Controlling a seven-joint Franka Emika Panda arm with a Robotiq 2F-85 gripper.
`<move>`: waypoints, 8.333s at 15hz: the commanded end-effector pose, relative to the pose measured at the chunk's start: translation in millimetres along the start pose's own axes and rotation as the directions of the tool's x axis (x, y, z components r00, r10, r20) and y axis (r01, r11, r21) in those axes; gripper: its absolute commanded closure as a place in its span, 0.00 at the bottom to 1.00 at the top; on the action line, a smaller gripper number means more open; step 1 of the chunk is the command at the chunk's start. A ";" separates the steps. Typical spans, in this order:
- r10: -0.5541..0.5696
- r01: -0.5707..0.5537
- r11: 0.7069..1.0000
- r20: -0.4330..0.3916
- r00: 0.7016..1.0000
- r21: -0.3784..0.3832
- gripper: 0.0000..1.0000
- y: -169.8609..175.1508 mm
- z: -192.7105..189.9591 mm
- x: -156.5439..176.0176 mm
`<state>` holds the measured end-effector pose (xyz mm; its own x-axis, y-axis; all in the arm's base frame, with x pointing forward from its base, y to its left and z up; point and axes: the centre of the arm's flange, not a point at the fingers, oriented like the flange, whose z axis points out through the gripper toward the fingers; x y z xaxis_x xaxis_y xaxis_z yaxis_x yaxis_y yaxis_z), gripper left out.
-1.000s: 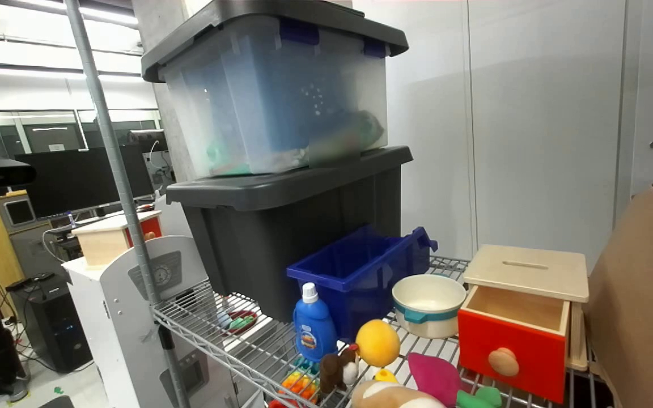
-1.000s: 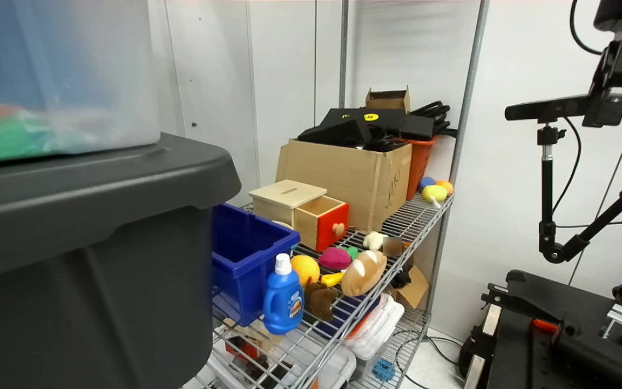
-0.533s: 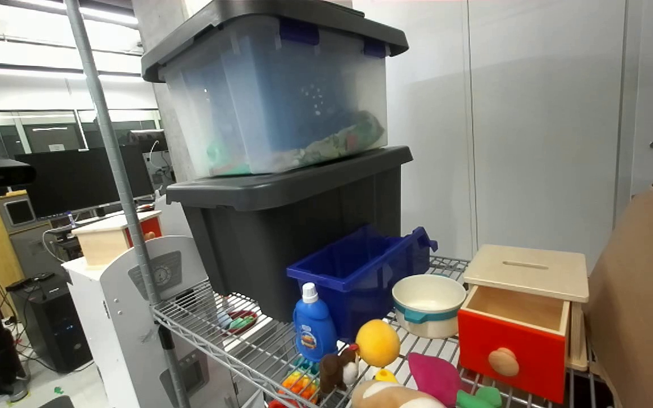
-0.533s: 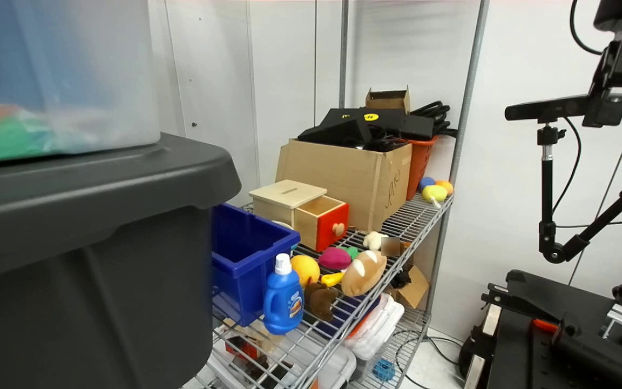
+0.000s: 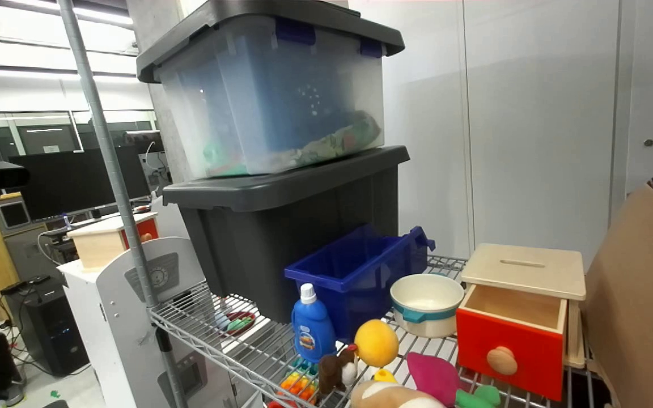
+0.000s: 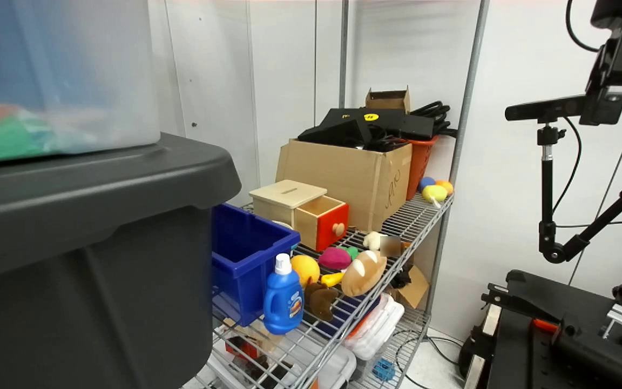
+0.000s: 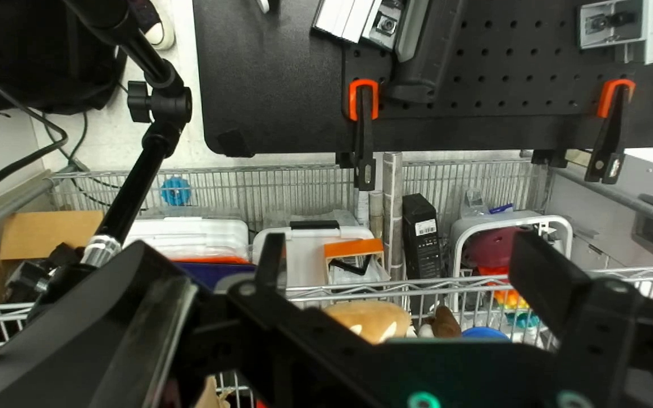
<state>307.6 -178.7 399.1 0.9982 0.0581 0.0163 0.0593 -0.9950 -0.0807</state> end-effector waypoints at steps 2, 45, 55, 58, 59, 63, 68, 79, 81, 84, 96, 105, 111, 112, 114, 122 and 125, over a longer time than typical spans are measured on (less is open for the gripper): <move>-0.021 0.022 1.000 0.015 1.000 -0.016 0.00 -4.0 -9.7 18.7; 0.224 -0.218 0.972 0.068 0.972 -0.085 0.00 -92.6 -0.4 143.1; 0.083 -0.075 0.992 0.077 0.994 -0.098 0.00 -92.5 4.0 141.3; 0.058 -0.050 0.993 0.079 0.995 -0.107 0.00 -94.0 5.4 142.9; 0.054 -0.044 0.992 0.081 0.995 -0.117 0.00 -93.8 6.5 143.6; 0.039 -0.023 0.986 0.093 0.995 -0.164 0.00 -89.7 12.4 146.2; 0.024 -0.005 0.983 0.099 0.995 -0.185 0.00 -84.9 20.2 149.2; 0.022 -0.004 0.980 0.089 0.996 -0.199 0.00 -82.1 23.4 153.3; 0.023 -0.007 0.978 0.078 0.997 -0.207 0.00 -78.6 24.4 156.1; 0.018 -0.005 0.979 0.062 0.998 -0.206 0.00 -75.4 26.0 159.6; -0.034 0.035 0.992 0.013 0.999 -0.119 0.00 -72.2 25.0 182.3; 0.029 -0.025 0.995 0.034 0.999 -0.097 0.00 -77.6 32.9 213.1; 0.033 -0.027 0.994 0.055 0.998 -0.109 0.00 -87.9 49.5 224.9; 0.032 -0.026 0.994 0.059 0.998 -0.106 0.00 -88.7 54.1 225.5; 0.030 -0.023 0.994 0.068 0.997 -0.103 0.00 -90.1 62.4 225.8; 0.038 -0.028 0.995 0.099 0.994 -0.100 0.00 -88.8 80.6 216.7; 0.042 -0.032 0.995 0.109 0.993 -0.092 0.00 -87.1 89.3 210.0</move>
<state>518.0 -72.7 327.2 0.9947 0.0433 -0.0928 0.0461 -0.9985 0.0281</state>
